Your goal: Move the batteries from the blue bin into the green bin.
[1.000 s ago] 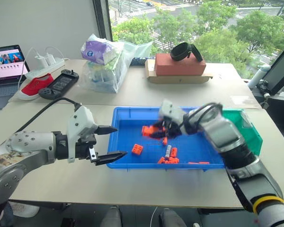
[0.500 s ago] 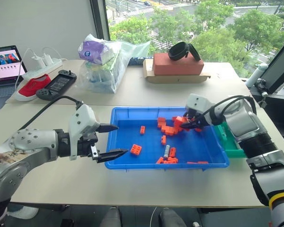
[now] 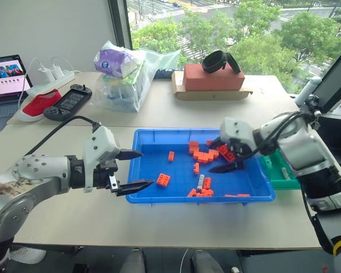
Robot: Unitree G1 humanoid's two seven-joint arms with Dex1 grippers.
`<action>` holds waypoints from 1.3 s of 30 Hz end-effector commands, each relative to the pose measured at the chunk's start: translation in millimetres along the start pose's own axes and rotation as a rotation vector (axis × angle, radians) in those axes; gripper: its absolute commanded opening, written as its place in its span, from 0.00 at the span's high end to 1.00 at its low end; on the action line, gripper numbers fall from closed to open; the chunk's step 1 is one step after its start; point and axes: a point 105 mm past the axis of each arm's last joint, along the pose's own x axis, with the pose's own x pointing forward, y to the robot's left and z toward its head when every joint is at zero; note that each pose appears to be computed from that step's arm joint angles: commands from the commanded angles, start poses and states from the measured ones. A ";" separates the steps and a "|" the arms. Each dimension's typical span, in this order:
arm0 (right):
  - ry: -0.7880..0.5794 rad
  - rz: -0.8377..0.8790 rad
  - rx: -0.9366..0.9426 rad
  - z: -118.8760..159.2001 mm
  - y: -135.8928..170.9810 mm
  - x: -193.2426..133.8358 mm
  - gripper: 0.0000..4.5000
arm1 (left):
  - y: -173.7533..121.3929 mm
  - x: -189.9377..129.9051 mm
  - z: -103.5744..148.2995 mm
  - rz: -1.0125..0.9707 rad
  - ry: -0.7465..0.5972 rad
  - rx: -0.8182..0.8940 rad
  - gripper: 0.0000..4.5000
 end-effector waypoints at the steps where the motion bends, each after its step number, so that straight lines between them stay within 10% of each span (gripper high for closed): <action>1: 0.019 0.015 -0.030 1.5 6.2 -3.4 0.01 | -4.6 -0.4 8.9 0.001 -0.031 0.044 0.00; 39: 0.113 0.031 0.192 -12.4 32.1 33.4 0.01 | -0.7 -0.9 3.0 0.025 -0.015 0.054 0.00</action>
